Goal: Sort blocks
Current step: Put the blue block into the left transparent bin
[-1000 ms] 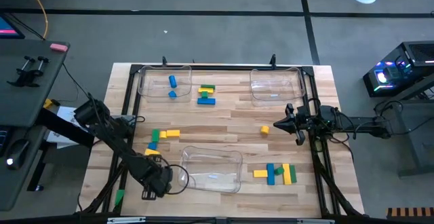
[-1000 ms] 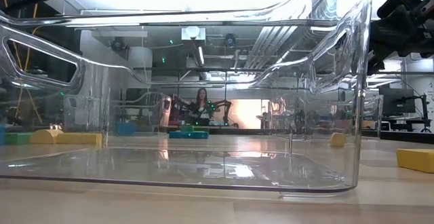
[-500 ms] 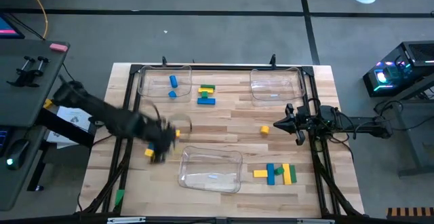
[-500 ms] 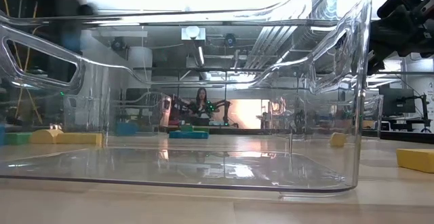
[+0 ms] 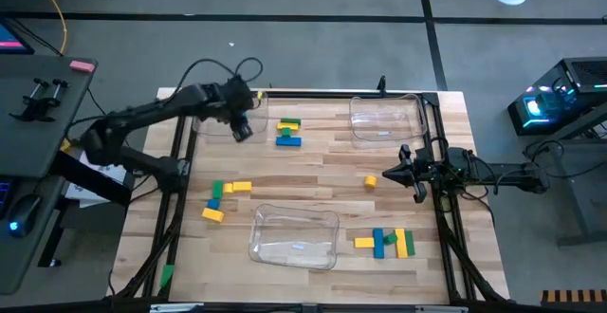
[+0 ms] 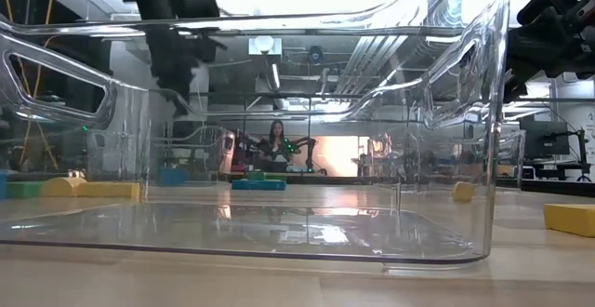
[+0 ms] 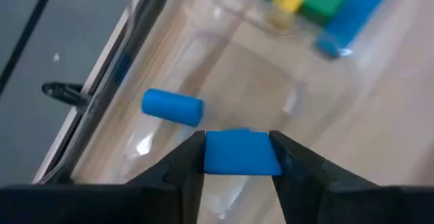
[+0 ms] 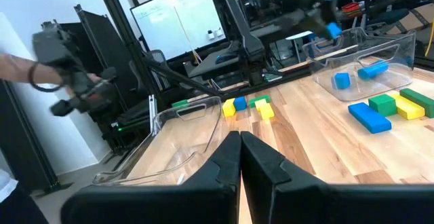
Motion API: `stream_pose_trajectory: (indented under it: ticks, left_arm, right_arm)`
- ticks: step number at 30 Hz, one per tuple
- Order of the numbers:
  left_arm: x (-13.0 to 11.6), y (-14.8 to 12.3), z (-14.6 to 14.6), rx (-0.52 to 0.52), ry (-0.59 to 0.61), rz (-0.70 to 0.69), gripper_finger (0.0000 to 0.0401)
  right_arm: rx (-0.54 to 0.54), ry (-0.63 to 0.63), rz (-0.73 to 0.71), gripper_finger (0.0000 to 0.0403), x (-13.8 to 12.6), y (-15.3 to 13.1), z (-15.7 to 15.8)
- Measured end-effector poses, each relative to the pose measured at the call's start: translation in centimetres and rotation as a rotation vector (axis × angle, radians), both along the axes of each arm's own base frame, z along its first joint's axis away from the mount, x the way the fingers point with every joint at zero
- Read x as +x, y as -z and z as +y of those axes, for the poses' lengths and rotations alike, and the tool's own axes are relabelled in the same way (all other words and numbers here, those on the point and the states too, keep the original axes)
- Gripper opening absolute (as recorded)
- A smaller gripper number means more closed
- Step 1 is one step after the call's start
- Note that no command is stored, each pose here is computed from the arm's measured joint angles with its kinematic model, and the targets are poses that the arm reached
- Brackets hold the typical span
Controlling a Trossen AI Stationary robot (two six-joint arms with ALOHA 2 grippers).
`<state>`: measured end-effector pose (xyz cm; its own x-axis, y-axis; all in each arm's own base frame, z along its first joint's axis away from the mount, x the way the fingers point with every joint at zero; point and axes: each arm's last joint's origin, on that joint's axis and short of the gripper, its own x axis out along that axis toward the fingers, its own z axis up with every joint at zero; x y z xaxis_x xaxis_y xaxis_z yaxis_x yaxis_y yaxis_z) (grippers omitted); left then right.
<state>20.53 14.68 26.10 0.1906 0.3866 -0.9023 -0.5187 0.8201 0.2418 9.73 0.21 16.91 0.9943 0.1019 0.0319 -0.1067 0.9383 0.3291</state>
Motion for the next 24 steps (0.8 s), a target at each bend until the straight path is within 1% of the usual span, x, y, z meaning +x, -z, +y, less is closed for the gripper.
stream_pose_trajectory:
  ticks: [3, 7, 10, 12, 14, 15, 17, 19, 24]
  left_arm:
    - [-0.2, 1.0, 1.3, -0.024, -0.035, 0.037, 0.018]
    - [-0.1, 1.2, 1.4, -0.05, -0.054, 0.026, 0.0221]
    - [-0.3, 0.7, 0.8, -0.129, -0.112, -0.041, 0.0246]
    - [-0.6, 0.1, -0.1, -0.206, -0.209, -0.084, 0.0256]
    - [-0.9, -0.2, -1.9, -0.29, -0.27, -0.095, 0.026]
    - [-1.1, -0.3, -3.0, -0.312, -0.281, -0.087, 0.026]
    - [-1.2, -0.4, -5.5, -0.314, -0.288, -0.069, 0.026]
    - [-1.7, 0.0, -8.2, -0.311, -0.325, -0.061, 0.0259]
    - [-3.2, 2.5, -14.1, -0.38, -0.487, -0.062, 0.0259]
  right_arm:
    - [0.0, 0.0, 0.0, 0.0005, 0.0, 0.0, 0.0]
    - [0.0, 0.0, 0.0, 0.0005, 0.0, 0.0, 0.0]
    - [0.0, 0.0, 0.0, 0.0005, 0.0, 0.0, 0.0]
    - [0.0, 0.0, 0.0, 0.0005, 0.0, 0.0, 0.0]
    - [0.0, 0.0, 0.0, 0.0005, 0.0, 0.0, 0.0]
    - [0.0, 0.0, 0.0, 0.0005, 0.0, 0.0, 0.0]
    - [0.0, 0.0, 0.0, 0.0005, 0.0, 0.0, 0.0]
    - [0.0, 0.0, 0.0, 0.0005, 0.0, 0.0, 0.0]
    - [0.0, 0.0, 0.0, 0.0005, 0.0, 0.0, 0.0]
